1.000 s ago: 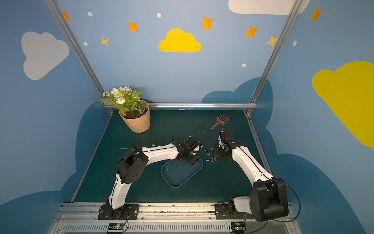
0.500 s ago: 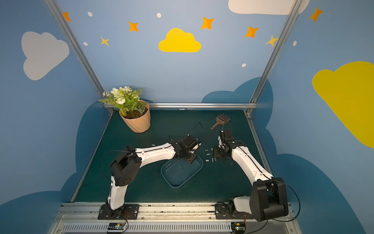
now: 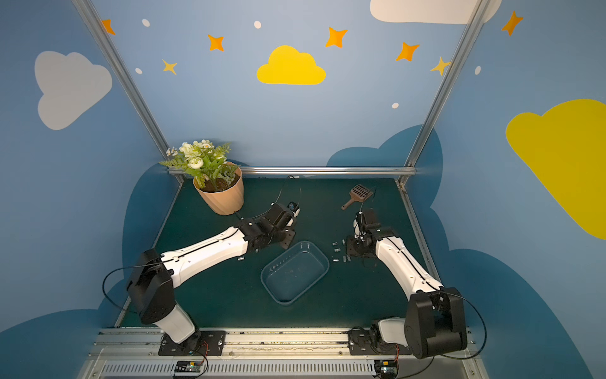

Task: Take out the socket from the storage box
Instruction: Place the socket head at the center of the board, then reset both arms

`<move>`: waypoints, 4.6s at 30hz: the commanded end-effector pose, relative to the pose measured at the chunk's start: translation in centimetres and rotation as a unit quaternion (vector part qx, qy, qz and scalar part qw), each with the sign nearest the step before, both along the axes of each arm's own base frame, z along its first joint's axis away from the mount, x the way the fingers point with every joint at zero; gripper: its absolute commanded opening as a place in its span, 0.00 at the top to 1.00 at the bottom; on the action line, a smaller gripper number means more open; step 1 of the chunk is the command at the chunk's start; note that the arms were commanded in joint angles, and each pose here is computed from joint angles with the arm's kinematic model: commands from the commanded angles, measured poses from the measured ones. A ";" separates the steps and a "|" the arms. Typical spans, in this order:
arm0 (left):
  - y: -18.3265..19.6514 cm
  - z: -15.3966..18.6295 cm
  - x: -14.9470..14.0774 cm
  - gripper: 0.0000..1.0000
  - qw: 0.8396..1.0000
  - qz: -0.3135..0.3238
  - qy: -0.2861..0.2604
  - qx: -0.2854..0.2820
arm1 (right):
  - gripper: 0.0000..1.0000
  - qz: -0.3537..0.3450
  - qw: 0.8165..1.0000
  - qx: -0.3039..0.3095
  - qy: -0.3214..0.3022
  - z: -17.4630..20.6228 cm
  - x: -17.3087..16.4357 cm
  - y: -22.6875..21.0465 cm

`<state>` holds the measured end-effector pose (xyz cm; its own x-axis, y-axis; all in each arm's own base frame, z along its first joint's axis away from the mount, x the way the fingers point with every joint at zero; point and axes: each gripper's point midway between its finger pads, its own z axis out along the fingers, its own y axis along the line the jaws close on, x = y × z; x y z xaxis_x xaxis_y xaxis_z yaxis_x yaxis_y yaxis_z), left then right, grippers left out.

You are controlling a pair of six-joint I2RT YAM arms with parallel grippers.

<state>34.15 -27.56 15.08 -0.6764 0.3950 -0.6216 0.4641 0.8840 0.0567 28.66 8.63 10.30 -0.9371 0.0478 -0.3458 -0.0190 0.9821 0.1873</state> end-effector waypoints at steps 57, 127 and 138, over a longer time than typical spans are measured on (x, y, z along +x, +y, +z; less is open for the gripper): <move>22.8 1.6 0.8 0.35 0.953 0.262 -0.151 -0.011 | 0.56 -0.027 0.994 -0.045 -0.100 1.0 3.9 -2.1; 30.0 -6.4 4.9 0.00 0.913 0.296 -0.271 -0.072 | 0.01 -0.070 0.891 -0.127 -0.430 -0.8 10.7 -7.9; 29.9 -6.5 5.0 0.00 0.915 0.294 -0.268 -0.070 | 0.01 -0.071 0.891 -0.127 -0.431 -0.8 10.7 -7.9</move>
<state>38.86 2.54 8.11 -0.3449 -0.0627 -0.9365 -0.1695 0.9855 -0.0036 38.96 0.63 8.71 -0.3436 -0.0376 -0.9384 0.0849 0.9939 -0.0708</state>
